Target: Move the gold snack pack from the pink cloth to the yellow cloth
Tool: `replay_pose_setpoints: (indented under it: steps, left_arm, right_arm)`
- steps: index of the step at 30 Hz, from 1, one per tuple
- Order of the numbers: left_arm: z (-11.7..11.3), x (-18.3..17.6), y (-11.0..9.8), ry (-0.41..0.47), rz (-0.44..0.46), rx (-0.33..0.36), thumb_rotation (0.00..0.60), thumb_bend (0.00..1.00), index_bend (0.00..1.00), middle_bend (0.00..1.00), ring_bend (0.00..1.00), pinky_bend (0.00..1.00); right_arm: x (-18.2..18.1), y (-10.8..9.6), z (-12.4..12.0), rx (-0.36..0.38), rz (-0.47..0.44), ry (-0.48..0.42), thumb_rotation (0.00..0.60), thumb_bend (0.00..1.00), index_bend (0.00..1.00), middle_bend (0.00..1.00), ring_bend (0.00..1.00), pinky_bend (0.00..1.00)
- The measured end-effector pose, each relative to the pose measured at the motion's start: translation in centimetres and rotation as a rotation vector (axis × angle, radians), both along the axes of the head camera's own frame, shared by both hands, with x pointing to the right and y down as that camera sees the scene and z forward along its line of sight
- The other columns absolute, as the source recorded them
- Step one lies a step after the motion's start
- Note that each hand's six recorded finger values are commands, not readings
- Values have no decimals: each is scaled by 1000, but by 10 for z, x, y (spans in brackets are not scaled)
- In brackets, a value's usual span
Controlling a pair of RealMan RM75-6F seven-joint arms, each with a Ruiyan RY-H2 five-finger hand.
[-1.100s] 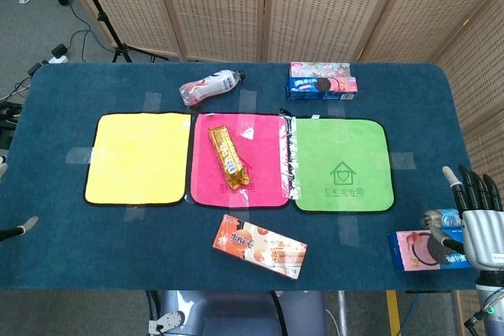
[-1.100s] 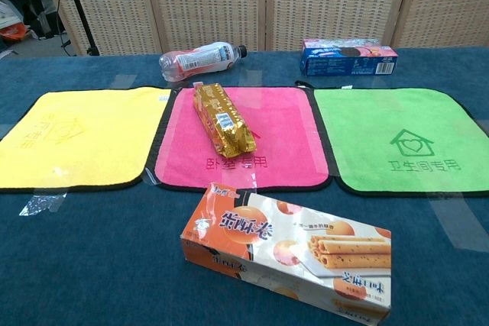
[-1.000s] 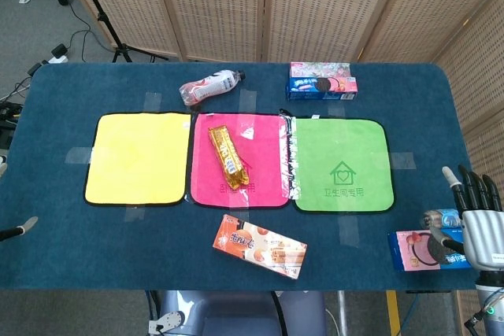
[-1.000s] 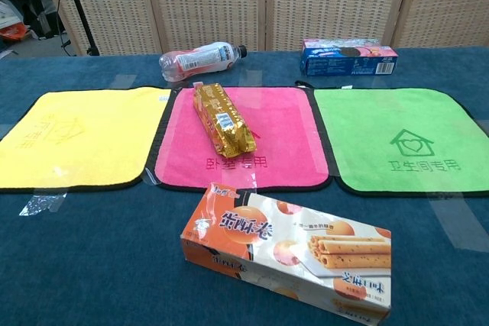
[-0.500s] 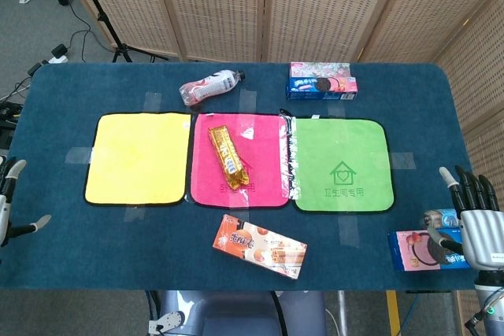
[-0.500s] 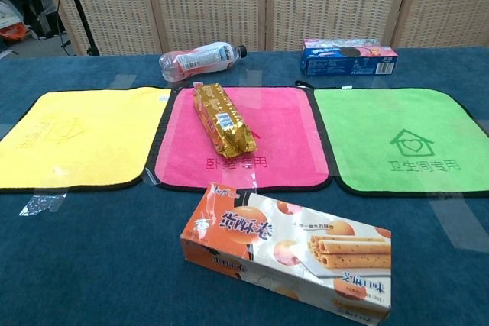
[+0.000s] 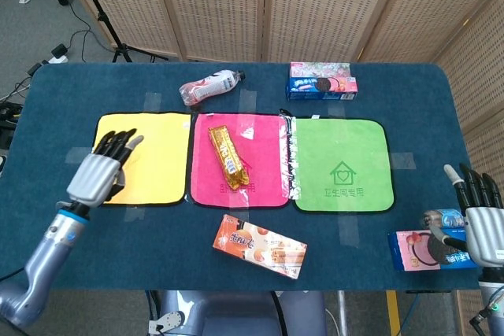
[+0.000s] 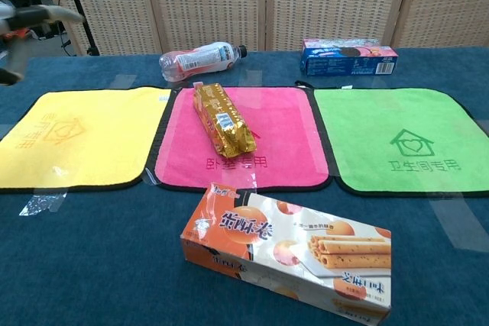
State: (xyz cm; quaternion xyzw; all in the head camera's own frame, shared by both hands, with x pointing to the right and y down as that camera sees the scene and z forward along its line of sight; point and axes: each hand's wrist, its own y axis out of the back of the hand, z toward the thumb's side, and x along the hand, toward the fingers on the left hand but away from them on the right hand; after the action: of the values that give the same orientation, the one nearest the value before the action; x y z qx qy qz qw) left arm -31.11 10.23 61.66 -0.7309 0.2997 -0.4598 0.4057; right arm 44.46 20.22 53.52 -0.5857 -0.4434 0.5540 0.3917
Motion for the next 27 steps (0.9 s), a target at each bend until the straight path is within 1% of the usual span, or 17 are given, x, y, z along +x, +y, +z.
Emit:
replay_pose_setpoints:
  steps: [2, 5, 8, 10, 12, 15, 19, 23, 27]
  left_arm:
    - [7, 35, -10, 20, 74, -16, 600, 1000, 19, 0, 0, 0]
    - [19, 85, -24, 46, 171, -56, 600, 1000, 72, 0, 0, 0]
    - [30, 127, -34, 55, 231, -72, 600, 1000, 128, 0, 0, 0]
    - [36, 141, -39, 41, 249, -63, 600, 1000, 159, 4, 5, 0]
    - [43, 155, -42, 26, 263, -59, 600, 1000, 202, 30, 33, 11]
    - [52, 175, -45, 10, 277, -61, 600, 1000, 265, 89, 98, 72]
    - [63, 198, -48, -33, 315, -42, 600, 1000, 282, 104, 115, 105]
    - [84, 222, -38, -64, 349, -78, 600, 1000, 283, 104, 120, 167]
    - [98, 235, -29, -80, 365, -100, 600, 1000, 307, 124, 139, 168]
  right_arm:
    - [3, -1, 1, -3, 9, -1, 600, 0, 0, 0, 0, 0]
    - [8, -3, 2, -10, 26, -5, 600, 0, 0, 0, 0, 0]
    - [11, -4, 2, -13, 35, -5, 600, 0, 0, 0, 0, 0]
    - [13, -5, 3, -15, 42, -6, 600, 0, 0, 0, 0, 0]
    - [14, -6, 4, -18, 47, -6, 600, 0, 0, 0, 0, 0]
    - [17, -7, 6, -25, 55, -4, 600, 0, 0, 0, 0, 0]
    - [21, -7, 8, -33, 66, -3, 600, 0, 0, 0, 0, 0]
    - [23, -7, 8, -37, 74, -4, 600, 0, 0, 0, 0, 0]
    - [24, -7, 9, -43, 77, -2, 600, 0, 0, 0, 0, 0]
